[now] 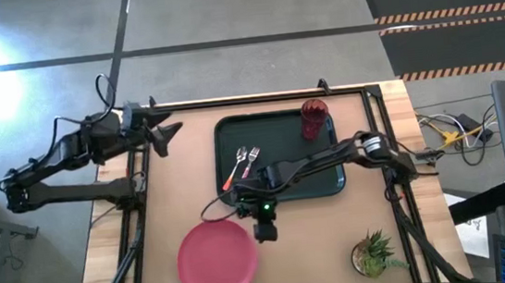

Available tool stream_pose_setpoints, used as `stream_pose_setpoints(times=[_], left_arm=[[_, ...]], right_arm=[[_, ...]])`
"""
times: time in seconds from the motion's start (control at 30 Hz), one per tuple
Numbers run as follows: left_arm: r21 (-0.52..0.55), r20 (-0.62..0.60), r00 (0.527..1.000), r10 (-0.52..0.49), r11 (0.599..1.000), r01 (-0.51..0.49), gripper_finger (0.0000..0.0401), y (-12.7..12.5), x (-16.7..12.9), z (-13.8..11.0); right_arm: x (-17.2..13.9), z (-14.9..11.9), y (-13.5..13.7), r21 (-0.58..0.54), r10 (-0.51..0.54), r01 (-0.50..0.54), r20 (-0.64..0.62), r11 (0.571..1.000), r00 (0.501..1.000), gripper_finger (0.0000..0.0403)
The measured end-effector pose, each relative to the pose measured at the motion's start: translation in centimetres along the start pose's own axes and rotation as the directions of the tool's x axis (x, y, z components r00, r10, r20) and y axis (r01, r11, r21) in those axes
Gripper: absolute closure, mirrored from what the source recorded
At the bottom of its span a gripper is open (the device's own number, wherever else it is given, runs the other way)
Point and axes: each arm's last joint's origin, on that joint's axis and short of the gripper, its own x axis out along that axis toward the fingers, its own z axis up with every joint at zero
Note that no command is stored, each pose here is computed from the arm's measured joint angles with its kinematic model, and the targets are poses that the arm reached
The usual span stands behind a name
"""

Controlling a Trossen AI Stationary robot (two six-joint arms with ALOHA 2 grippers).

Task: Pick and place plate/cup/fork/spoon on tray
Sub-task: Put the pink plate on the black serving tray to the left of the pink fork

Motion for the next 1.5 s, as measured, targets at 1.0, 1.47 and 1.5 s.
stream_pose_setpoints(times=[1.0, 1.47, 1.5], left_arm=[[0.029, 0.04, 0.999, -0.017, 0.999, 0.016, 0.0139, 0.8, -1.8, -0.2], [0.14, -0.422, 0.904, 0.071, 0.99, -0.012, 0.0139, 1.4, -0.1, -4.1], [0.137, -0.463, 0.884, 0.057, 0.991, 0.008, 0.0139, 1.3, 0.1, -4.5]], right_arm=[[1.7, 2.9, -0.7, -0.069, -0.309, 0.318, 0.112, 0.946, 0.944, 0.0259], [-5.3, 4.4, 6.3, -0.273, -0.194, 0.275, 0.289, 0.922, 0.937, 0.0322], [-6.2, 4.4, 7.2, -0.297, -0.185, 0.278, 0.305, 0.914, 0.934, 0.0335]])
